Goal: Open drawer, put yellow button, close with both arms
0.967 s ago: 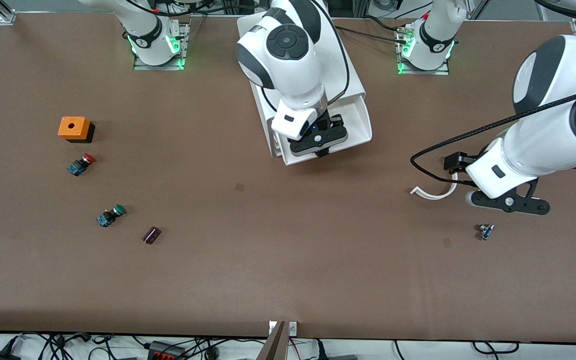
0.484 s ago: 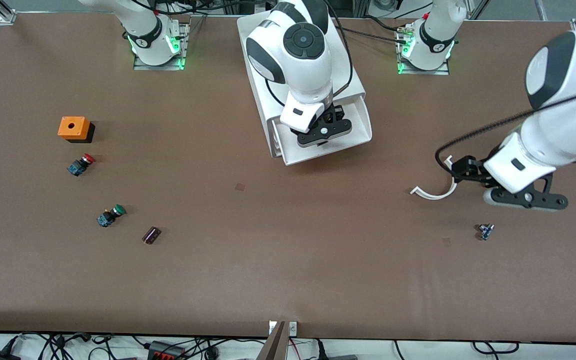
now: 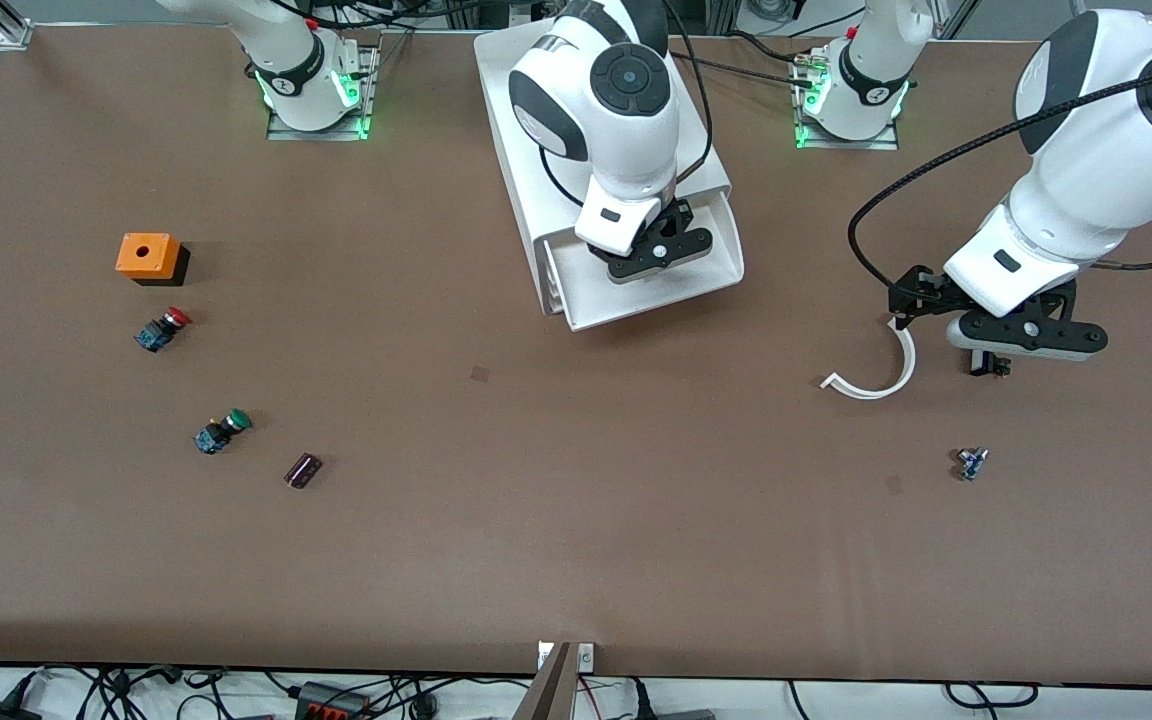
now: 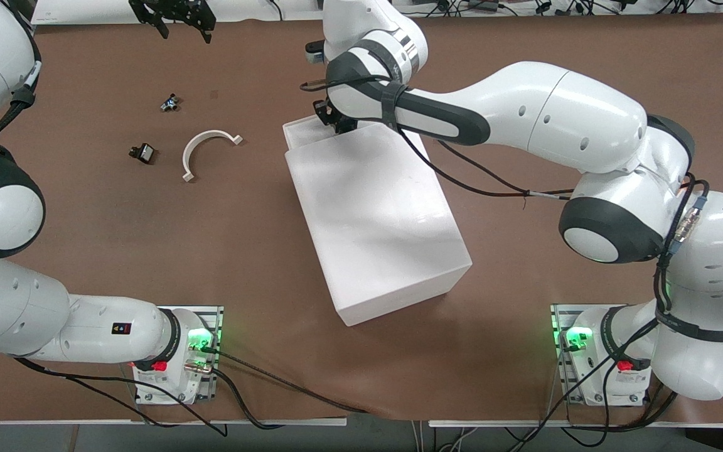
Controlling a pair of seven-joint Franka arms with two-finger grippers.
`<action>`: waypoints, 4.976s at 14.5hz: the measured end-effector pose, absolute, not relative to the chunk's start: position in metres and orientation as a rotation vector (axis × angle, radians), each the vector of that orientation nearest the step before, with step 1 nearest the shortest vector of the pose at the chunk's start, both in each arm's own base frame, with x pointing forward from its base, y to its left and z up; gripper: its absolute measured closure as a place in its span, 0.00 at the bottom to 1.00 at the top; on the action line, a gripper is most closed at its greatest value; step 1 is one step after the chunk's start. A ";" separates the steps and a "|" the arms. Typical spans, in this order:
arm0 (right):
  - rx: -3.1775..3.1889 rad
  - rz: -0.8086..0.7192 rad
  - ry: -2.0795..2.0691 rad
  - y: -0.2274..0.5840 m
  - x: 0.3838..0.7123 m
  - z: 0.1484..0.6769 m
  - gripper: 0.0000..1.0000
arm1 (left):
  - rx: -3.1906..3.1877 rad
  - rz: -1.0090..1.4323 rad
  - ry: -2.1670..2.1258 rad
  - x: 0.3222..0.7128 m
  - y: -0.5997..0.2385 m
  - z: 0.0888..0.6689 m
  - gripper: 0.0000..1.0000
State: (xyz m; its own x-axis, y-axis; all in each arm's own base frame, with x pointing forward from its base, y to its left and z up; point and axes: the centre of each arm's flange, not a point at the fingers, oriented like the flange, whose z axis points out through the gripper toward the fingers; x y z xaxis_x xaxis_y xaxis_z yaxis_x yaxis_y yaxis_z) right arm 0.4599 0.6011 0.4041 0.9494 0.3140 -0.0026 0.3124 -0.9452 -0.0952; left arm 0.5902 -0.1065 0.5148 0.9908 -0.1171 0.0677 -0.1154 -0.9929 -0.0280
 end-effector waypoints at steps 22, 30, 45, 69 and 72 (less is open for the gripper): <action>-3.098 -0.221 0.112 0.498 0.576 0.457 0.00 | -3.146 -0.053 0.011 0.583 -0.165 0.485 0.00; -3.200 -0.176 0.303 0.294 0.690 0.461 0.00 | -3.230 -0.098 -0.111 0.556 -0.286 0.463 0.00; -3.143 -0.028 0.161 0.028 0.705 0.540 0.00 | -3.256 0.087 -0.359 0.535 -0.369 0.368 0.00; -3.159 0.086 0.048 -0.045 0.565 0.594 0.00 | -3.137 0.526 -0.353 0.487 -0.390 0.367 0.00; -3.154 0.122 0.046 -0.043 0.542 0.585 0.00 | -3.184 0.472 -0.348 0.523 -0.346 0.389 0.00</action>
